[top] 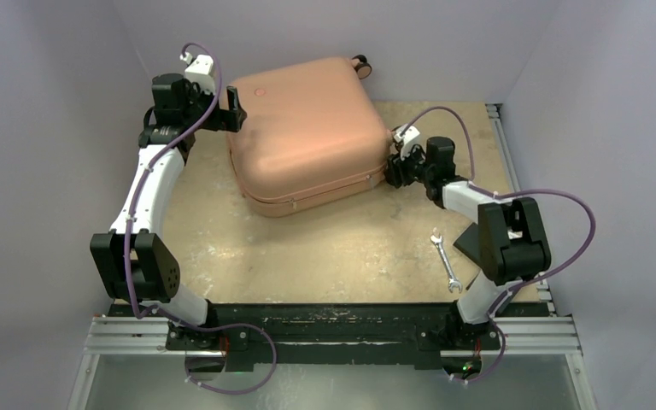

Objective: Pack the luggage
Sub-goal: Zip the luggage at the center of the board.

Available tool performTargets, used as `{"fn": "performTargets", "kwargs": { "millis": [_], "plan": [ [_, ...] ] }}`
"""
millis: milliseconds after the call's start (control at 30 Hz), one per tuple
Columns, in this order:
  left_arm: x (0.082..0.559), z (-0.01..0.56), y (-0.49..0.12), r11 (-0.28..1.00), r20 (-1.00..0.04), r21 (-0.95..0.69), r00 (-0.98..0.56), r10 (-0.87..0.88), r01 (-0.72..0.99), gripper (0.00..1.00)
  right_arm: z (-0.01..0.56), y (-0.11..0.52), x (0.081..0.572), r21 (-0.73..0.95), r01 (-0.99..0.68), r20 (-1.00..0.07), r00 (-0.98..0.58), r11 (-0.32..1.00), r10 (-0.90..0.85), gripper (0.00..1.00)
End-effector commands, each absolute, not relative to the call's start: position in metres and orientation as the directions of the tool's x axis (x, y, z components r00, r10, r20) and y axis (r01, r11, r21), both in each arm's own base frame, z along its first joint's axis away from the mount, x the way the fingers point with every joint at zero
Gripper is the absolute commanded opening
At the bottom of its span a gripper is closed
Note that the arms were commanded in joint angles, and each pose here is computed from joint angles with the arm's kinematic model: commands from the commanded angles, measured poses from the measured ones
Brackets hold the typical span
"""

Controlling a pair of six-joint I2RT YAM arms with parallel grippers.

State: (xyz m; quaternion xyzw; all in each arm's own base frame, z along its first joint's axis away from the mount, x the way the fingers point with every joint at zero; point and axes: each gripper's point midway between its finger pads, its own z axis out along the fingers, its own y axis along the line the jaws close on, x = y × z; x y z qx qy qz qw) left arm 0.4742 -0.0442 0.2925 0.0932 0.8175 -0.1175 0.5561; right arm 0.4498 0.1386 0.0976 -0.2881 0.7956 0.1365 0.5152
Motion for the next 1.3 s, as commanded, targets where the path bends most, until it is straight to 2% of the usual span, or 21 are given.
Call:
{"fn": "performTargets", "kwargs": {
  "millis": [0,100,233,600,800,1000,1133,1267],
  "plan": [
    [0.467,0.311,-0.039,0.961,-0.948,-0.059,-0.315,0.030,0.270,0.96,0.171,0.177,0.430,-0.037,-0.776,-0.958,-0.152,0.630,-0.244,0.53],
    [0.466,0.315,-0.039,0.960,-0.953,-0.056,-0.303,0.031,0.273,0.96,0.173,0.186,0.400,0.001,-0.840,-0.952,-0.168,0.543,-0.258,0.53],
    [0.468,0.320,-0.043,0.954,-0.958,-0.066,-0.286,0.021,0.292,0.96,0.170,0.193,0.379,0.092,-0.863,-0.946,-0.232,0.496,-0.228,0.54],
    [0.467,0.333,-0.054,0.937,-0.964,-0.102,-0.267,-0.010,0.334,0.96,0.126,0.206,0.384,0.388,-0.769,-0.855,-0.506,0.508,-0.113,0.50],
    [0.466,0.326,-0.052,0.939,-0.961,-0.098,-0.276,-0.004,0.330,0.96,0.127,0.207,0.383,0.379,-0.774,-0.865,-0.491,0.507,-0.104,0.49],
    [0.467,0.325,-0.055,0.935,-0.961,-0.112,-0.277,-0.015,0.337,0.96,0.135,0.210,0.390,0.347,-0.781,-0.885,-0.456,0.519,-0.094,0.44],
    [0.467,0.325,-0.057,0.932,-0.960,-0.118,-0.278,-0.019,0.344,0.96,0.130,0.212,0.392,0.348,-0.775,-0.881,-0.463,0.527,-0.099,0.32],
    [0.466,0.327,-0.061,0.923,-0.961,-0.126,-0.275,-0.022,0.365,0.96,0.126,0.211,0.393,0.340,-0.773,-0.878,-0.465,0.535,-0.113,0.07]
  ]
}}
